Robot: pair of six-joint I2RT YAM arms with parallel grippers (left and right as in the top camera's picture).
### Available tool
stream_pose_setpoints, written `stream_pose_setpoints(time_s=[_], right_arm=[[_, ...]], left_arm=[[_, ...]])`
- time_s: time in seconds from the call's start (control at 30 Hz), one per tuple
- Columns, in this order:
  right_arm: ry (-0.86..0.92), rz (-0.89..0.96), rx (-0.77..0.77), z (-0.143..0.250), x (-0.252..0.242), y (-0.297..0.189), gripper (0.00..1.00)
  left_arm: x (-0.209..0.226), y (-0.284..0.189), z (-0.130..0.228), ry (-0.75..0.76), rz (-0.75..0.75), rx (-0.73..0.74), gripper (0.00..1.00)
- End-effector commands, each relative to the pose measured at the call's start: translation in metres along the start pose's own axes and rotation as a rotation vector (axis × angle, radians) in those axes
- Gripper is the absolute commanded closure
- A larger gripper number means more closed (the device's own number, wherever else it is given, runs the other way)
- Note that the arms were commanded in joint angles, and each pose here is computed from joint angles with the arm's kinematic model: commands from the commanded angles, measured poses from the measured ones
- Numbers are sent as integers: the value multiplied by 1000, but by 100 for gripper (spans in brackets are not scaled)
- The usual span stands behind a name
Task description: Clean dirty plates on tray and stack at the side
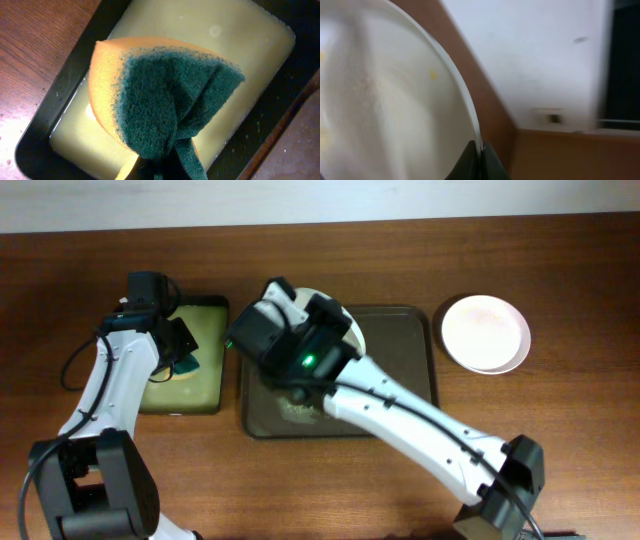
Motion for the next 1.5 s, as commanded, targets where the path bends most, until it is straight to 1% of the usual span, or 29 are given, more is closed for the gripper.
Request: stream_pose_setpoints(time_s=[0.0,0.13,0.2,0.23,0.27,0.33,0.4,0.47,0.5,0.53,0.57,0.6,0.7,0.83,0.9,0.93,0.97,1.03,1.07,1.1,1.17,1.2,1.23,1.27,1.3,1.33,1.37,1.4,1.47], right_arm=[[-23,195,40,5,-28,-22,96],[-25,193,37,5,-27,-23,96],[-25,194,38,5,-27,-22,96],[-25,196,39,5,-28,-23,96],[-24,196,39,5,-28,-23,96],[-25,196,39,5,-28,-23,96],[-25,197,40,5,-28,-23,96],[-23,221,51,6,-31,-23,96],[-20,265,71,9,-37,-25,96],[-14,292,83,10,-40,-26,96],[-7,300,84,10,-41,-26,96],[4,300,80,9,-42,-26,96],[33,304,70,6,-43,-27,96],[34,303,69,6,-43,-27,96],[36,242,38,2,-36,-24,96],[63,148,-6,-3,-25,-19,96],[105,-52,-76,-11,-1,-9,96],[48,-361,-136,-12,37,15,96],[9,-381,-106,-4,39,25,96],[20,-320,-42,7,29,34,96],[222,-74,77,30,-13,34,96],[287,-40,75,33,-23,30,96],[323,-64,59,31,-22,29,96],[350,-159,31,25,-11,31,96],[326,-304,7,18,11,37,96],[201,-481,-15,16,41,48,96],[140,-527,12,22,52,57,96],[180,-528,59,30,52,64,96],[361,-506,114,44,33,75,96]], left_arm=[[-4,23,7,2,26,66,100],[-10,58,17,27,29,131,99],[-9,62,18,31,24,138,80],[-10,62,18,31,26,135,62],[-10,62,17,31,27,132,56],[-11,61,16,44,30,128,54],[-13,58,11,90,39,119,44],[-14,43,2,89,21,103,39],[-11,33,-6,90,-10,76,34],[-4,18,-17,82,-63,25,25],[0,5,-25,81,-93,-12,22],[2,-15,-32,76,-97,-51,20],[3,-50,-39,60,-52,-116,0],[3,-58,-39,58,-35,-126,0],[3,-58,-39,58,-36,-126,0],[3,-58,-39,58,-36,-126,1],[3,-58,-39,58,-36,-126,0],[3,-58,-39,58,-36,-126,0],[3,-58,-39,57,-36,-127,0],[3,-58,-39,57,-36,-127,1],[3,-58,-39,57,-36,-127,1],[3,-58,-39,57,-36,-127,1],[3,-58,-39,57,-36,-127,1],[3,-58,-39,58,-36,-127,1],[3,-58,-39,57,-36,-127,0],[3,-58,-39,57,-36,-127,1],[3,-58,-39,58,-36,-127,0],[3,-58,-39,58,-36,-127,1],[3,-58,-39,57,-36,-127,1]])
Point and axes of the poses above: each gripper's point midway between its finger pads, its own y axis out along the fingers, its own x axis along the line the jaws close on, z = x × y, the point moved 4 cm from there along -y, back along the fingers, and after that the axes turned 12 degrees about -y, right-handed, at the moved point
